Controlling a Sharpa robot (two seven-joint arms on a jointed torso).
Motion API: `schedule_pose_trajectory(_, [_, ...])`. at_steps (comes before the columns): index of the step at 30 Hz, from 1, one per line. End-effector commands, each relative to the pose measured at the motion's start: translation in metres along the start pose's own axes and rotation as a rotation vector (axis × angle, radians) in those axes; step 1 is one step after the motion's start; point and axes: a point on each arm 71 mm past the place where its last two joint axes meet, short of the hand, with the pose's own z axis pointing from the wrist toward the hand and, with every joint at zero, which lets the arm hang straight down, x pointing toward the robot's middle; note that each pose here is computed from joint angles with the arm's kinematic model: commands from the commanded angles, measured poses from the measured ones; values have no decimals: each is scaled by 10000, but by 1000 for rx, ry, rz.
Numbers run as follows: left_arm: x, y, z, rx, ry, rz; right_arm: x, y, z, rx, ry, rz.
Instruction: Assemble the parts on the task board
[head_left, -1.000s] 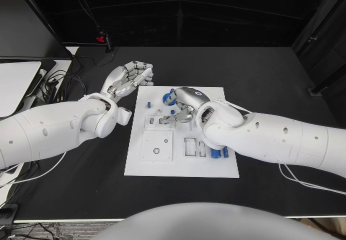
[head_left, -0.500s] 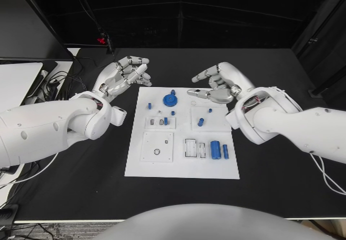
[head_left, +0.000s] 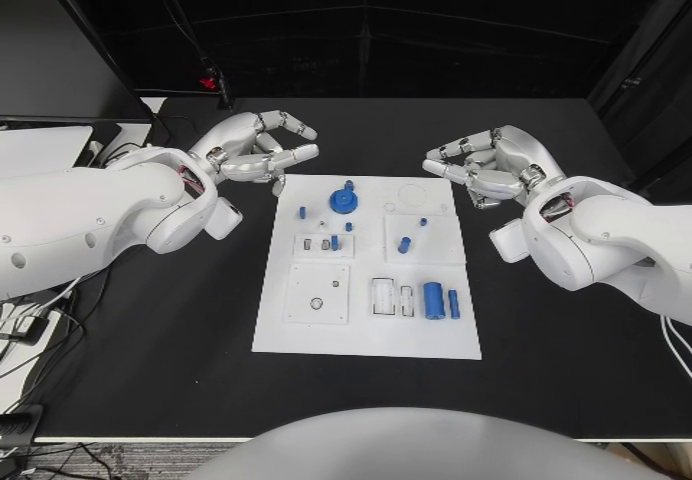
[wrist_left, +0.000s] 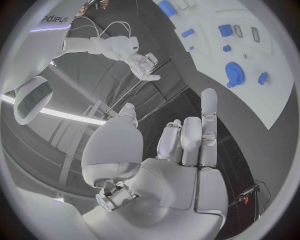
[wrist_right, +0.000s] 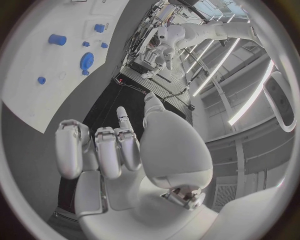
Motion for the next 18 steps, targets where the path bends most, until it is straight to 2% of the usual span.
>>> schedule_pose_trajectory(1, [127, 84, 18, -183, 191, 131, -3, 13, 11, -29, 20, 100])
schedule_pose_trajectory(7, [161, 107, 80, -269, 231, 165, -19, -13, 31, -26, 20, 107])
schedule_pose_trajectory(10, [217, 124, 108, -324, 273, 174, -24, -26, 41, -25, 22, 113])
schedule_pose_trajectory(18, [386, 197, 173, -529, 366, 219, -15, -62, 56, -18, 36, 129])
